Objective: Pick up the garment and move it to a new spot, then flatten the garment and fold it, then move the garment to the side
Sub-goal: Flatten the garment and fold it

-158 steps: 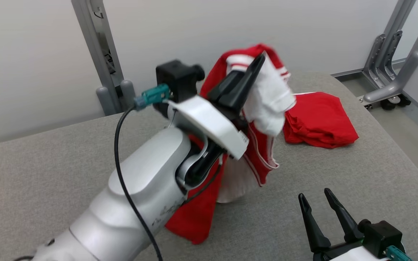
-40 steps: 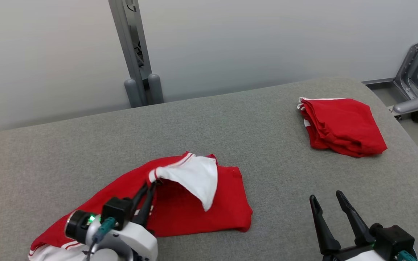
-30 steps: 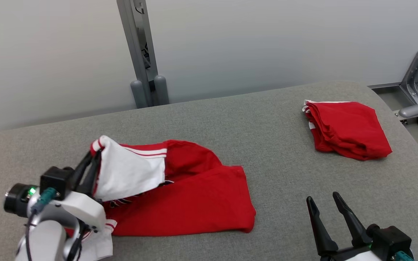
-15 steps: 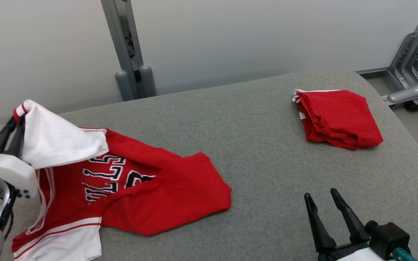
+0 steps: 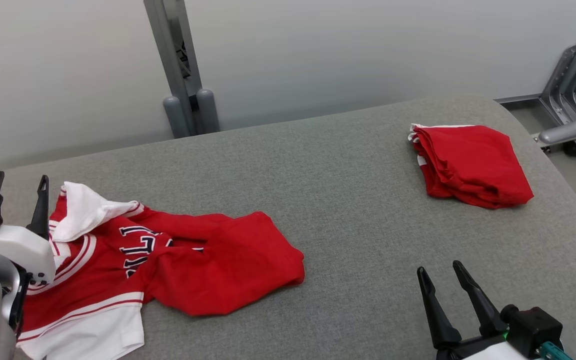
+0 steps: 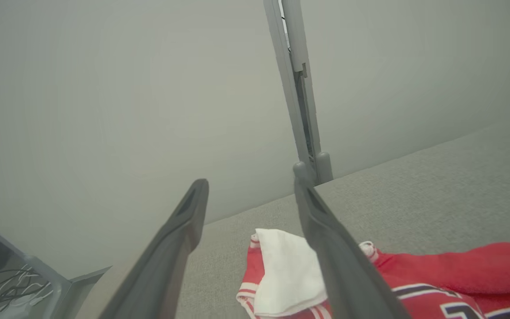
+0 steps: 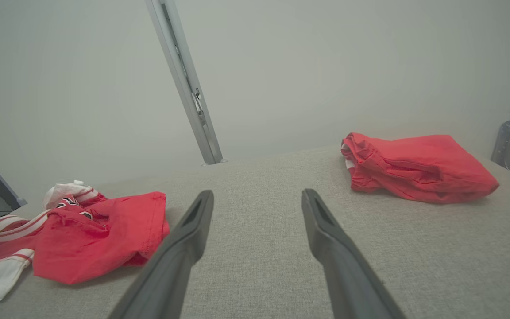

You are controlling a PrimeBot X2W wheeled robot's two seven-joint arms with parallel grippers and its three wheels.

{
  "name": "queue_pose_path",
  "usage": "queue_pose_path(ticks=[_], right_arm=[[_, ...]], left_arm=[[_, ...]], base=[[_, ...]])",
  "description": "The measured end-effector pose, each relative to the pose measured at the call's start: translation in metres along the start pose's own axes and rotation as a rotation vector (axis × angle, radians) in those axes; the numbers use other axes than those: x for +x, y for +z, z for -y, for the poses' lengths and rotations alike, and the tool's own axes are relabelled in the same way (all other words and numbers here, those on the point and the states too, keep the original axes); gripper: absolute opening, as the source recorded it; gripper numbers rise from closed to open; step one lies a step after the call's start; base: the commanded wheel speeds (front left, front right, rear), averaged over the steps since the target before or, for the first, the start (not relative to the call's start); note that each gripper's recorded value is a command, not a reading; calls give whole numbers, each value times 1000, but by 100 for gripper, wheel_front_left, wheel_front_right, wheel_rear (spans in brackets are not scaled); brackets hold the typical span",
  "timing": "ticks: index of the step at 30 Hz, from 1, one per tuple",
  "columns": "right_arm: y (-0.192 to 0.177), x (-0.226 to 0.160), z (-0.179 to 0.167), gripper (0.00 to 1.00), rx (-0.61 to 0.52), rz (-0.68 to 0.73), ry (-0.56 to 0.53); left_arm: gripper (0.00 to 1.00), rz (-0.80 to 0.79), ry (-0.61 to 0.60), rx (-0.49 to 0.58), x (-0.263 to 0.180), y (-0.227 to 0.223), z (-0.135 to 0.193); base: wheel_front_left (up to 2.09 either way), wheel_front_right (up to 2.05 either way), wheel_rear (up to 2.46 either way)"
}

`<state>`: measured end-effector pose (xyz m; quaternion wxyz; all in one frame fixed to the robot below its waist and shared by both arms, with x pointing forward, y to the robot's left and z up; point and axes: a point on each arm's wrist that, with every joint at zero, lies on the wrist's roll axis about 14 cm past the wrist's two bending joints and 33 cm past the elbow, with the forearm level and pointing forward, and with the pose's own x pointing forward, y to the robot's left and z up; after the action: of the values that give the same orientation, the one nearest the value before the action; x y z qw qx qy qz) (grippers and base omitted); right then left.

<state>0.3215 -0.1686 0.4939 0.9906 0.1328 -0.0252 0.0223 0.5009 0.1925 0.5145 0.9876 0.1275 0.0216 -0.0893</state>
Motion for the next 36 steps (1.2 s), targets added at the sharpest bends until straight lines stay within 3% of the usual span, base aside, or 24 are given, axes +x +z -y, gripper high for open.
queue_pose_path(ticks=[13,22,36], right_arm=[[1,6,-27,100,25,7,91],[-1,8,-44,100,26,1,148],[-13,5,-47,100,34,-35,155]], left_arm=[[100,63,169,-310,-75,-15,5],[100,-4,257,-456,-138,-51,29],[100,-364,329,-521,-167,-138,32]], base=[[0,0,0],[0,0,0],[0,0,0]])
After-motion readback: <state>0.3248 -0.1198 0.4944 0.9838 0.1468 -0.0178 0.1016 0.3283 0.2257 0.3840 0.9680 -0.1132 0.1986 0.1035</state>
